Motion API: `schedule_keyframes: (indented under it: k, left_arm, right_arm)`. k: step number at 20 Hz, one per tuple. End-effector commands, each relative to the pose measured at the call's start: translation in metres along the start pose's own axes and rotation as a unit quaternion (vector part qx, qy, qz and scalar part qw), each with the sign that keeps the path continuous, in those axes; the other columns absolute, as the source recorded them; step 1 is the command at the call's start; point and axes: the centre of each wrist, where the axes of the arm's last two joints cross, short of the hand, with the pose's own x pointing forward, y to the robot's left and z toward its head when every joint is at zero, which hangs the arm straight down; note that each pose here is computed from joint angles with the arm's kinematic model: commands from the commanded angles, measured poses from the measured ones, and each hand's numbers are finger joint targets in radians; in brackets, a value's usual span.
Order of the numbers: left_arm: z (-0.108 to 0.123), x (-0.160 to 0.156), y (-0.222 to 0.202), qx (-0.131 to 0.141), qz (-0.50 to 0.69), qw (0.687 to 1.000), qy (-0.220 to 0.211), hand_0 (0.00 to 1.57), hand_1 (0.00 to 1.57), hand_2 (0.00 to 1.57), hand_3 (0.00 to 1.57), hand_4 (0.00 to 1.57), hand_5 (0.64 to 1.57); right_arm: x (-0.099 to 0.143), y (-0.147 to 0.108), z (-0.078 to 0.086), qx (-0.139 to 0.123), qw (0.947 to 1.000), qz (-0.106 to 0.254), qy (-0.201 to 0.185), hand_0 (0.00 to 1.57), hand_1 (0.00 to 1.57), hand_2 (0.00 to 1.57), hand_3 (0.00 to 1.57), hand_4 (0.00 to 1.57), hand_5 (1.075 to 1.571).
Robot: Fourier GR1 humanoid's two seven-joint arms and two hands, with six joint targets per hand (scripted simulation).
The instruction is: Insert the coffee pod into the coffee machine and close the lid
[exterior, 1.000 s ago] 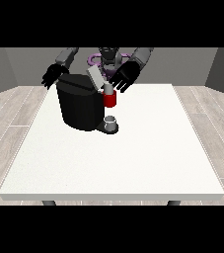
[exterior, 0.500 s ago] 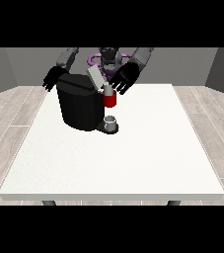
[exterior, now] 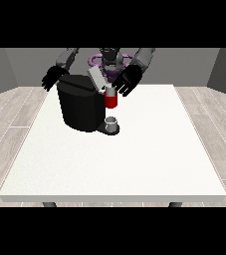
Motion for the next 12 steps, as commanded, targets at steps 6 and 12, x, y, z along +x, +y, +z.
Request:
schedule_keyframes:
  k: [6, 12]
  left_arm:
    - [0.0, 0.001, 0.017, 0.016, -0.018, 1.0, -0.007, 1.13, 1.13, 1.17, 1.03, 0.44, 1.571]
    - [-0.003, 0.013, 0.025, 0.013, -0.025, 0.999, -0.017, 1.06, 1.06, 1.11, 0.94, 0.39, 1.571]
  right_arm:
    - [0.002, 0.01, -0.003, -0.003, 0.9996, -0.005, -0.026, 0.0, 0.0, 0.0, 0.0, 0.4, 1.571]
    - [-0.001, -0.008, -0.009, -0.007, 0.9994, -0.011, -0.033, 0.0, 0.0, 0.0, 0.0, 0.48, 1.571]
